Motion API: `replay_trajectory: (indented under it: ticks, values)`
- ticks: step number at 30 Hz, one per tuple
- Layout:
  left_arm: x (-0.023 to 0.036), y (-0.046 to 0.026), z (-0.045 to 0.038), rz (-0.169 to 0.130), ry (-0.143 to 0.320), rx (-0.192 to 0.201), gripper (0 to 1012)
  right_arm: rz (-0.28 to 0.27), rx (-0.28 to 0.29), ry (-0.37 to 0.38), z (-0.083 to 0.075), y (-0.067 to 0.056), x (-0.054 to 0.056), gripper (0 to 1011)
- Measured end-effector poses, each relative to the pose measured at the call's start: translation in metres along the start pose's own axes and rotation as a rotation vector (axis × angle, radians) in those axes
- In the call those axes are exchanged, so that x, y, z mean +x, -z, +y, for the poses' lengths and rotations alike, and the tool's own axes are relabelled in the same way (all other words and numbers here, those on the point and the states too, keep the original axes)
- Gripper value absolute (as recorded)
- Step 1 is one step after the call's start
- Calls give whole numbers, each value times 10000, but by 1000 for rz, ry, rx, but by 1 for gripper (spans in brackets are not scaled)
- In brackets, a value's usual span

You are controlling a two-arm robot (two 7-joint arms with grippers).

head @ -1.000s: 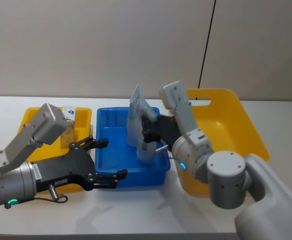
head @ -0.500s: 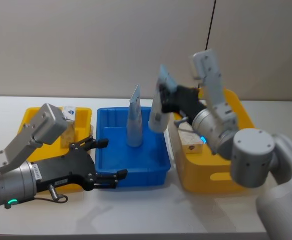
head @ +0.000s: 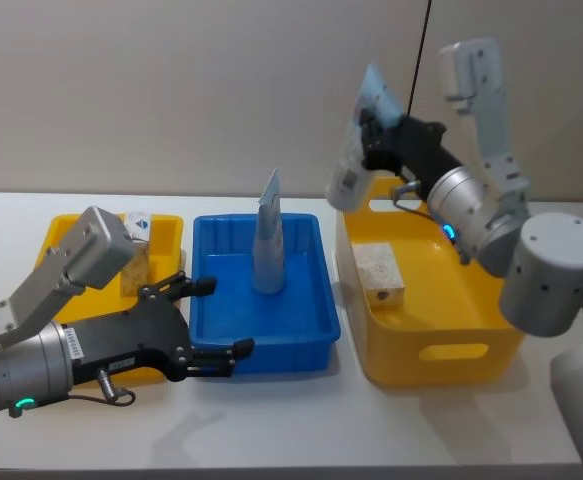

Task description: Bimanual collaborative sorting of washing and personal care products

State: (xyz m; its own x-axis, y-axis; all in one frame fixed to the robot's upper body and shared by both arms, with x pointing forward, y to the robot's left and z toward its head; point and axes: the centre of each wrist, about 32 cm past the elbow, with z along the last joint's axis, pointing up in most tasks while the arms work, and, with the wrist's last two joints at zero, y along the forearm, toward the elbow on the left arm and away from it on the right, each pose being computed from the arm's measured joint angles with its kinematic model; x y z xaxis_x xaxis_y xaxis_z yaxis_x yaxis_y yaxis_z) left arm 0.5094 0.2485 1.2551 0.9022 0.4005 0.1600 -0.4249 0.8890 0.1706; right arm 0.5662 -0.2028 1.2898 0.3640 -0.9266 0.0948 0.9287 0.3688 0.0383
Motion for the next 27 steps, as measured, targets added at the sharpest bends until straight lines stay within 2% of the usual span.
replay_trajectory:
  ticks: [11,27]
  values:
    - [0,0,0,0,0,0,1001,-7,10,58,-66,-74,202,111]
    - [0,0,0,0,0,0,1001,-30,-16,106,-135,-44,344,111]
